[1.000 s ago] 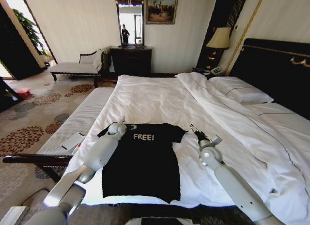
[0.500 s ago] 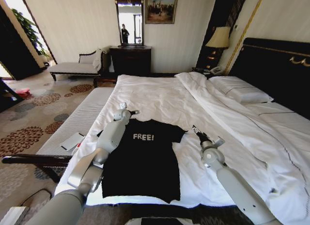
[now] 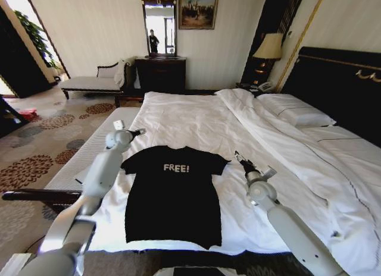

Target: Fold the clothes on the bed.

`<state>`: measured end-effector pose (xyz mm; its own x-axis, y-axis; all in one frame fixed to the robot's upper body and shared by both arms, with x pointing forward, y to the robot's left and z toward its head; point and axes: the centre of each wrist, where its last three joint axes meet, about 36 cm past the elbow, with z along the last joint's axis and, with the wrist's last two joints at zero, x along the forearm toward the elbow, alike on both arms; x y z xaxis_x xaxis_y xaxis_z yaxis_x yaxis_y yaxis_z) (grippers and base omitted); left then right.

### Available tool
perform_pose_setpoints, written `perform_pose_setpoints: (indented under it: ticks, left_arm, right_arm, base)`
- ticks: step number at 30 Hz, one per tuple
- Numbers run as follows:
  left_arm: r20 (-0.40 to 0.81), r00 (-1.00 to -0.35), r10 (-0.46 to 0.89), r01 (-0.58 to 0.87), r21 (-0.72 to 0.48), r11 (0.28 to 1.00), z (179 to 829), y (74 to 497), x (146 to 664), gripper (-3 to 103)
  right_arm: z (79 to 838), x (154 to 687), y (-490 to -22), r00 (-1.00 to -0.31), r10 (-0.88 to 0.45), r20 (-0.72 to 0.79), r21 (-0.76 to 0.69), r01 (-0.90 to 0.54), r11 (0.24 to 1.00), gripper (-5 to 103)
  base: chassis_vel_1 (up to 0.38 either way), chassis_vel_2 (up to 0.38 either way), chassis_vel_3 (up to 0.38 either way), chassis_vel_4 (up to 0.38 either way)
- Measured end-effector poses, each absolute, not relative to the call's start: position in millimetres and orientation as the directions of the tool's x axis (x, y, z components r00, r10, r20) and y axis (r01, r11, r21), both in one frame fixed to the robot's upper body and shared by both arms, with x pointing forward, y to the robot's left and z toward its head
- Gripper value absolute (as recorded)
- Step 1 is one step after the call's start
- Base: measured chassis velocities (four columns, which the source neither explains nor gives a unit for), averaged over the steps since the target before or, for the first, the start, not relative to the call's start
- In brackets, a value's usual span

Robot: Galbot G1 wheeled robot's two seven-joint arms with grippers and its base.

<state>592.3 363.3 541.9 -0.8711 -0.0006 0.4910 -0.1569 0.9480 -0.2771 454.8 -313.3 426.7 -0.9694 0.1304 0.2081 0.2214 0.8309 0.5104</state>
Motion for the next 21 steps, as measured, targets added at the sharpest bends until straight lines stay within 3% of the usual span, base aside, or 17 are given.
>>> perform_pose_setpoints:
  ticks: [13,21]
  left_arm:
    - [0.446,-0.889,-0.109,-0.320,-0.432,0.844,546,465,452,100]
    - [0.355,-0.896,-0.265,-0.395,-0.368,0.842,603,514,385,100]
  right_arm:
    - [419,444,-306,-0.968,0.115,0.225,0.506,0.217,0.835,100]
    - [417,458,-301,-0.971,0.048,0.234,0.597,0.182,0.781,100]
  base:
    - [0.000,0.000,0.000,0.000]
    - [0.000,0.000,0.000,0.000]
